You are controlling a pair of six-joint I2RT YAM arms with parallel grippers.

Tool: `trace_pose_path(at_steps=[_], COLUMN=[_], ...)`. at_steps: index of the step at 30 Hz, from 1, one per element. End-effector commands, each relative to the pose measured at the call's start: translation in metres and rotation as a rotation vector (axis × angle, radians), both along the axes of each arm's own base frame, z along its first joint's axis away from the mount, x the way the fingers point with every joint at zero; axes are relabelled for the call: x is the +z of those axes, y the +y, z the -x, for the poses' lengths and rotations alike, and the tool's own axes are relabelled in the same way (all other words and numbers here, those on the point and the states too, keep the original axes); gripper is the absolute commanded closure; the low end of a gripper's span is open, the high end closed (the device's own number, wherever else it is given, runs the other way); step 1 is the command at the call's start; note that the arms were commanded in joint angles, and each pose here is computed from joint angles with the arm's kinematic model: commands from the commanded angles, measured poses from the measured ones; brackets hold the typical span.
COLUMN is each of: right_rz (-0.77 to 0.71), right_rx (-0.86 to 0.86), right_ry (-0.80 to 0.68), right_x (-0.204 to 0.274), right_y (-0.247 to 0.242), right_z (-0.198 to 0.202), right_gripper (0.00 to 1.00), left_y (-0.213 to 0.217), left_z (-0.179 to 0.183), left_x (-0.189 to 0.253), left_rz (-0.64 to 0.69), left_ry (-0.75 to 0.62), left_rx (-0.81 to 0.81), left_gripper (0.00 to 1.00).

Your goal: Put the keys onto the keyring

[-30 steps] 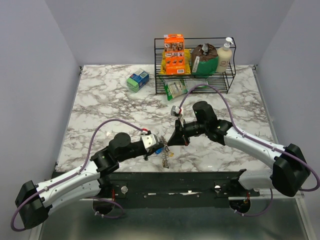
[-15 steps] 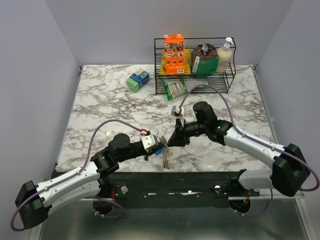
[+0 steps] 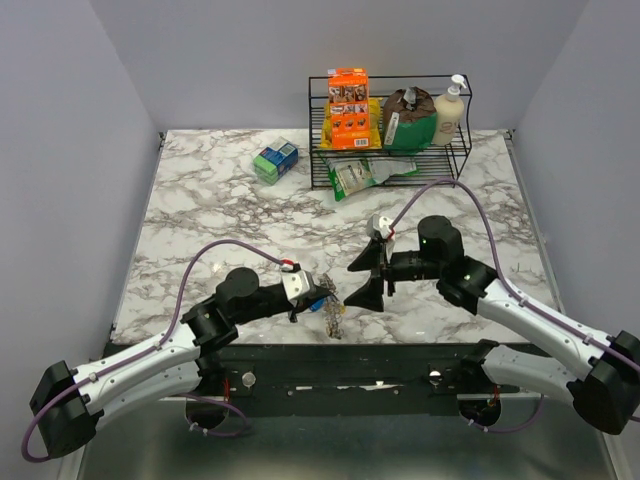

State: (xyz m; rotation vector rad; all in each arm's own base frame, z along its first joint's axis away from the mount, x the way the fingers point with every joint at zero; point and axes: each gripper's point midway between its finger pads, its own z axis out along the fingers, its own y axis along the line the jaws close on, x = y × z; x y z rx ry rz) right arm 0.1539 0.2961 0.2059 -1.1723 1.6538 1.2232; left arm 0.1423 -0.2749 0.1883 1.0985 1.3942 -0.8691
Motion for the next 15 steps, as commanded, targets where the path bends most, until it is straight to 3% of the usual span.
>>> trace_pose_path(at_steps=[1,7,9,15], right_rz=[-0.061,-0.11,-0.117,-0.141], right_rx=[0.03,0.093,0.12,0.197], right_ry=[-0.106,-0.114,-0.095,-0.036], right_x=[0.015,0.025,0.028,0.033], right_y=[0.0,0.002,0.003,0.007], right_z=[0.002,0.014,0.017,0.029], right_gripper=[0.03,0.09,0.18,0.34], left_y=[-0.007,-0.012,-0.013,-0.011], left_z=[0.011,0.035,0.04,0.041], left_x=[0.028,0.039,0.043,0.05], left_rz=[0.092,0.137,0.148,0.175], left_ry=[-0.065,-0.103,-0.106,-0.128], left_rx=[-0.075,-0.218,-0.247,-0.246], left_gripper=[1.0,1.0,1.0,1.0])
